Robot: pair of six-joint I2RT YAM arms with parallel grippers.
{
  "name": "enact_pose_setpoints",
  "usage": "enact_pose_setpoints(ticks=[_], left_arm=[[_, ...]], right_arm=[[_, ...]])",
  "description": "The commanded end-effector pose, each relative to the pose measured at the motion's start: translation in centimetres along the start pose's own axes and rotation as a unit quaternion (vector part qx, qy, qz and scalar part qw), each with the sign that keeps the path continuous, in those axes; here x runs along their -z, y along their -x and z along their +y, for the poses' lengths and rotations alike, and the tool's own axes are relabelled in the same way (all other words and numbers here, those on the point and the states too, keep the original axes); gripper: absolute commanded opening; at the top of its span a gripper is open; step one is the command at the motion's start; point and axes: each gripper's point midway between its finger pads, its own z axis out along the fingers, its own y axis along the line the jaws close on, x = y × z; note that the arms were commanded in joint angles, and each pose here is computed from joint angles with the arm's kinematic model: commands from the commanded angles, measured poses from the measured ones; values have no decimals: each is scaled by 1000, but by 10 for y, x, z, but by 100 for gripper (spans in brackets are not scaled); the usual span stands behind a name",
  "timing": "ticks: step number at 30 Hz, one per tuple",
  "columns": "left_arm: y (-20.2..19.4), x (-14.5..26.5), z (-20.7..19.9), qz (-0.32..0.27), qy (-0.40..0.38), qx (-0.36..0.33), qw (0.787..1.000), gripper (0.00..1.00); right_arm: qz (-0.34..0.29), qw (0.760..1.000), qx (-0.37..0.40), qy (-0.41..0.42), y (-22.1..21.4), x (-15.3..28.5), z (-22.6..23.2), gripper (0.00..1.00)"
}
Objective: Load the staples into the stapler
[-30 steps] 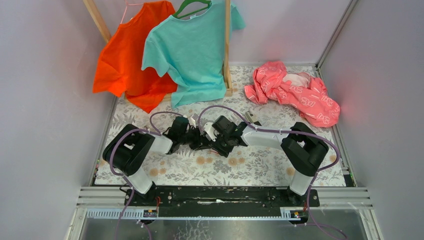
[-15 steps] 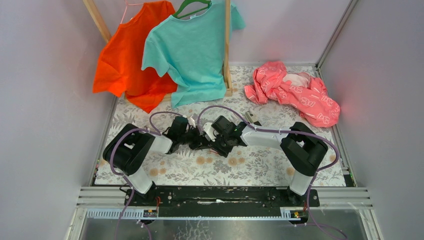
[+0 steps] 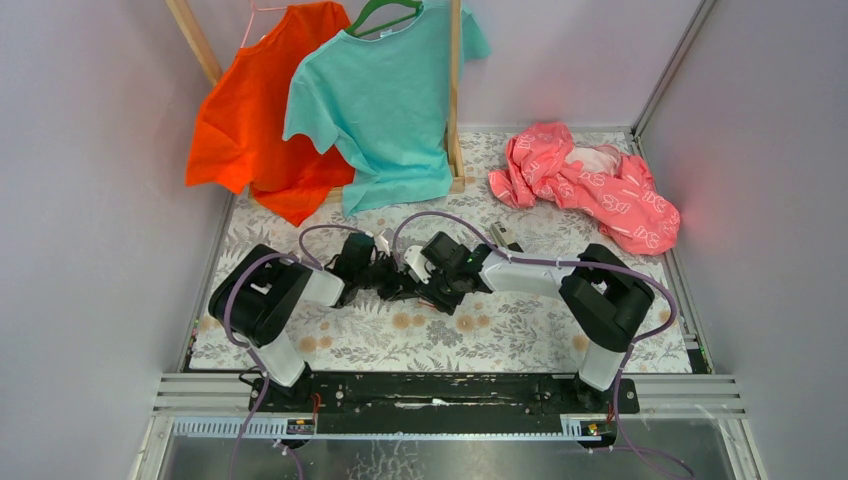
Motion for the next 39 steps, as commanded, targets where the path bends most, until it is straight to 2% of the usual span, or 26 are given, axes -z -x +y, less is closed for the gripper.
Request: enact_pose_setpoints(ticks=[1,32,39], left_arm=[[-3,1,-6,9,-30,0,1000,21],[-5,11,-1,26,-79,49,995,34],[-8,10,1,30,-80,54,995,36]], right_arm=[[43,998,29,24,-24,-20,17,53],[9,998,61,34,-7,-27,26,54],[3,997,66,32,-2,-29,25,48]])
